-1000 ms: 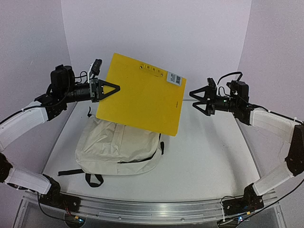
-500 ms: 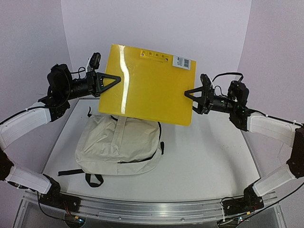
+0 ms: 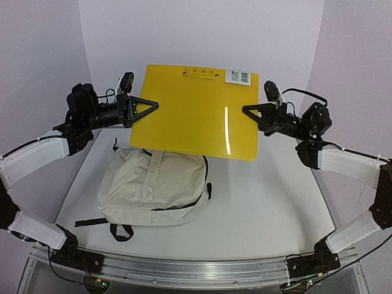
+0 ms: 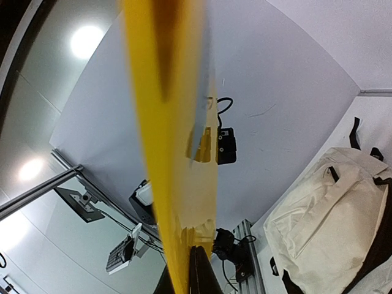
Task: Pack the student bag
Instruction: Pick up the files from the center of the board.
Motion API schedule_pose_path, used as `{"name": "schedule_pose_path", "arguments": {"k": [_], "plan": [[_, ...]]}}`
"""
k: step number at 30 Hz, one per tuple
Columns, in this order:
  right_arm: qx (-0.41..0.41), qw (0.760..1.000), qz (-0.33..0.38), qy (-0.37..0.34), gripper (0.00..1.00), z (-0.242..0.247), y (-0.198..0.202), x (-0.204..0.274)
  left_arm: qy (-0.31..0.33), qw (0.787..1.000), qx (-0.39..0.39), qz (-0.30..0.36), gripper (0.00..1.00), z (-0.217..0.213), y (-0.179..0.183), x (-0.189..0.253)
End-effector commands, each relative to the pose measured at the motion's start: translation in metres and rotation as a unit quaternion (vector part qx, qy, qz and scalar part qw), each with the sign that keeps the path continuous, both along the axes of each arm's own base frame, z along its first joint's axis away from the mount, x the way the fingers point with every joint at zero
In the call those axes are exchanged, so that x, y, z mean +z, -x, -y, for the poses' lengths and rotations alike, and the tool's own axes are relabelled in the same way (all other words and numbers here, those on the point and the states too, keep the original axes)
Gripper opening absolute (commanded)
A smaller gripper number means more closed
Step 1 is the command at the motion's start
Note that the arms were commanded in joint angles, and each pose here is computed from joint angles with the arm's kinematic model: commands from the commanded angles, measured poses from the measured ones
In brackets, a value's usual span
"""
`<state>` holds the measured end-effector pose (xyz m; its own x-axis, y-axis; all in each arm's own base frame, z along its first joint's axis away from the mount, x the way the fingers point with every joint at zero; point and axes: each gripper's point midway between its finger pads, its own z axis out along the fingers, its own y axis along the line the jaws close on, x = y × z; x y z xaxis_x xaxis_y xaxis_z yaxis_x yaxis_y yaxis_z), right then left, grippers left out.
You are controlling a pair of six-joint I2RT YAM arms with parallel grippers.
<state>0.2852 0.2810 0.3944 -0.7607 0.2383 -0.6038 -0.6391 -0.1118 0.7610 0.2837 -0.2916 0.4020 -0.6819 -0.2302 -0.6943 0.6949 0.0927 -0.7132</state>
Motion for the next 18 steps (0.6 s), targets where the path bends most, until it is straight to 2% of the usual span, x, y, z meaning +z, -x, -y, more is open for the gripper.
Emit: {"name": "schedule_pose_path", "arguments": {"k": [1,3,6,9,11,13,16,18], "plan": [[0.006,0.998,0.046,-0.032,0.0,0.004,0.014,0.024,-0.054,0.998,0.032,-0.019,0.1,0.004,-0.022,-0.025],[-0.004,0.998,0.045,-0.035,0.0,0.004,0.01,0.024,-0.084,0.994,0.051,-0.04,0.23,0.003,-0.032,-0.042],[-0.046,0.998,0.032,-0.035,0.0,0.01,-0.011,0.017,-0.137,0.983,0.101,-0.069,0.59,-0.006,-0.047,-0.075],[-0.113,0.993,0.009,-0.025,0.0,0.032,-0.043,0.0,-0.192,0.962,0.165,-0.1,0.8,-0.022,-0.06,-0.108],[-0.151,0.988,-0.002,-0.017,0.0,0.044,-0.059,-0.008,-0.218,0.951,0.19,-0.109,0.87,-0.028,-0.063,-0.12],[-0.22,0.975,-0.018,0.014,0.0,0.064,-0.082,-0.024,-0.274,0.928,0.225,-0.118,0.91,-0.032,-0.062,-0.142],[-0.286,0.956,-0.018,0.062,0.0,0.078,-0.094,-0.034,-0.333,0.907,0.234,-0.105,0.95,-0.016,-0.056,-0.156],[-0.355,0.931,-0.005,0.084,0.0,0.099,-0.096,-0.03,-0.379,0.892,0.225,-0.105,0.96,0.006,-0.053,-0.174]]}}
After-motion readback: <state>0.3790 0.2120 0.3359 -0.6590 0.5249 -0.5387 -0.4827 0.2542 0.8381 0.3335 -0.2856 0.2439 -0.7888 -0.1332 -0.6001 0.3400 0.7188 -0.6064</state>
